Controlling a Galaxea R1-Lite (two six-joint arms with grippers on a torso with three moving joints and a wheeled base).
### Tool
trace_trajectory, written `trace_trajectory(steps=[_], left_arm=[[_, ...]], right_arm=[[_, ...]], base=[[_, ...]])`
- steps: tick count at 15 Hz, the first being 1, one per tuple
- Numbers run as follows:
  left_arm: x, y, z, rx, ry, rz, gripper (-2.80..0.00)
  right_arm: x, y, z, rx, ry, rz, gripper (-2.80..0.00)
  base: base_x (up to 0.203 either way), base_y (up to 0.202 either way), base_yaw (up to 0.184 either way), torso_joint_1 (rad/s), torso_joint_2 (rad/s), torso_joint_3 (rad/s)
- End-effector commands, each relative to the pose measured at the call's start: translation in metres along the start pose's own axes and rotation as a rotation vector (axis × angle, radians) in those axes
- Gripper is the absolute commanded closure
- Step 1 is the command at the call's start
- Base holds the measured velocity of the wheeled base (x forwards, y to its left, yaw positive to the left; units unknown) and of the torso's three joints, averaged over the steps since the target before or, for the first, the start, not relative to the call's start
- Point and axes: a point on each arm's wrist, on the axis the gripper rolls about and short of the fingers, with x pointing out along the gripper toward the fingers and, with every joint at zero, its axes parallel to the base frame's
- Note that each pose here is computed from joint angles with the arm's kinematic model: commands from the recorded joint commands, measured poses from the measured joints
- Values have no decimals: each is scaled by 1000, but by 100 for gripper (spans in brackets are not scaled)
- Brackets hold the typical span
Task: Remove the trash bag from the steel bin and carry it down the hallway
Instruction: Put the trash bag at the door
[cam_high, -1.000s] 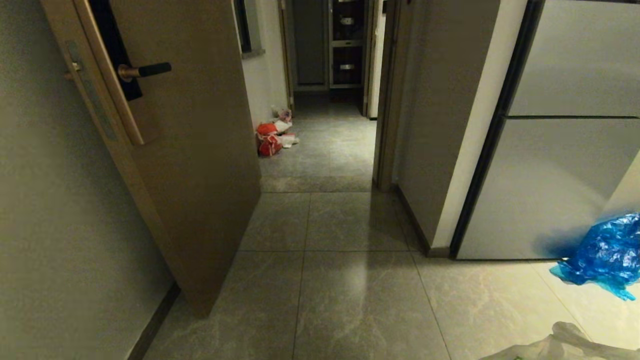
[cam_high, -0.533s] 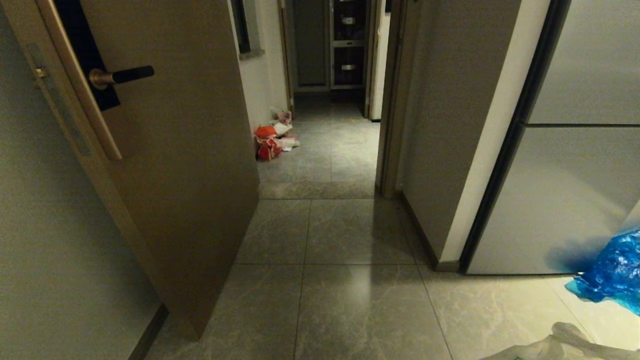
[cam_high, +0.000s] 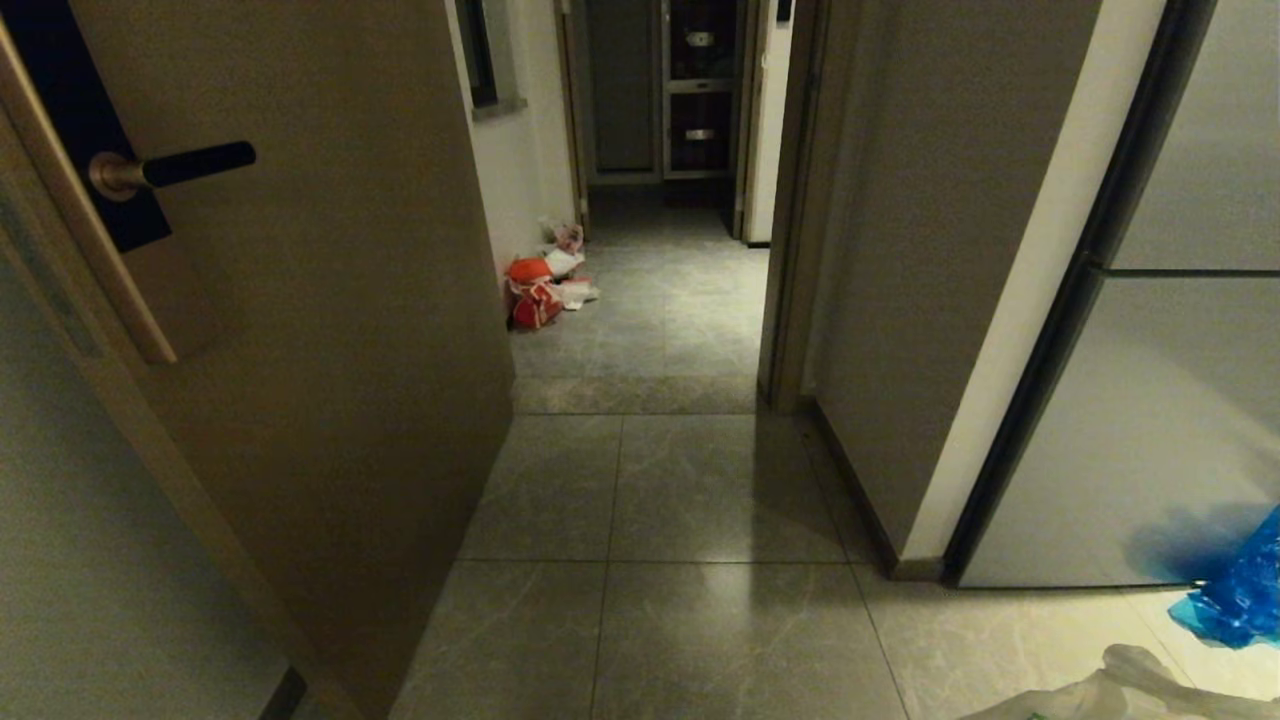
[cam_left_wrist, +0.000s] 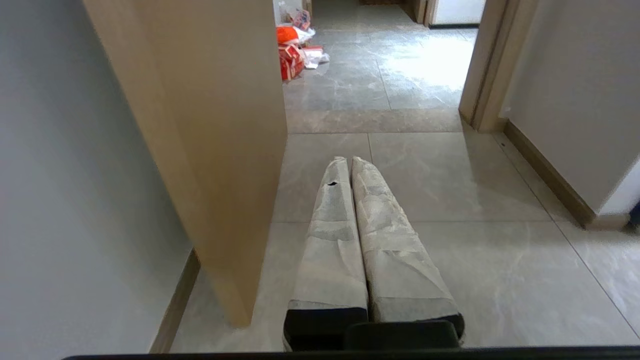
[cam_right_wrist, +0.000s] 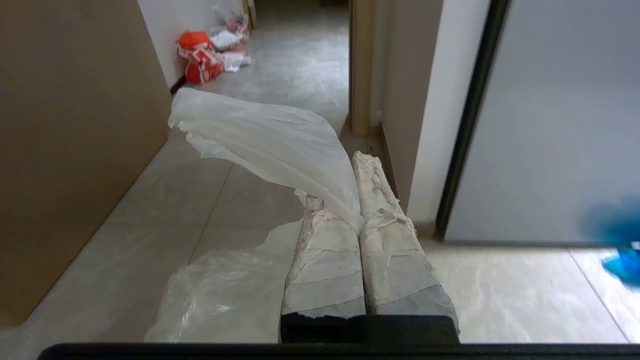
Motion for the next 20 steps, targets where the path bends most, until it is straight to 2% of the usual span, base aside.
trace_trajectory(steps=[1,20], left_arm=[[0,0,0,0,3,0,0],[0,0,0,1,1,0,0]], right_arm=[[1,0,-3,0,13,1,0],[1,0,-3,0,13,1,0]], base=[[194,0,-1,1,6,-1],[193,0,1,2,1,4]])
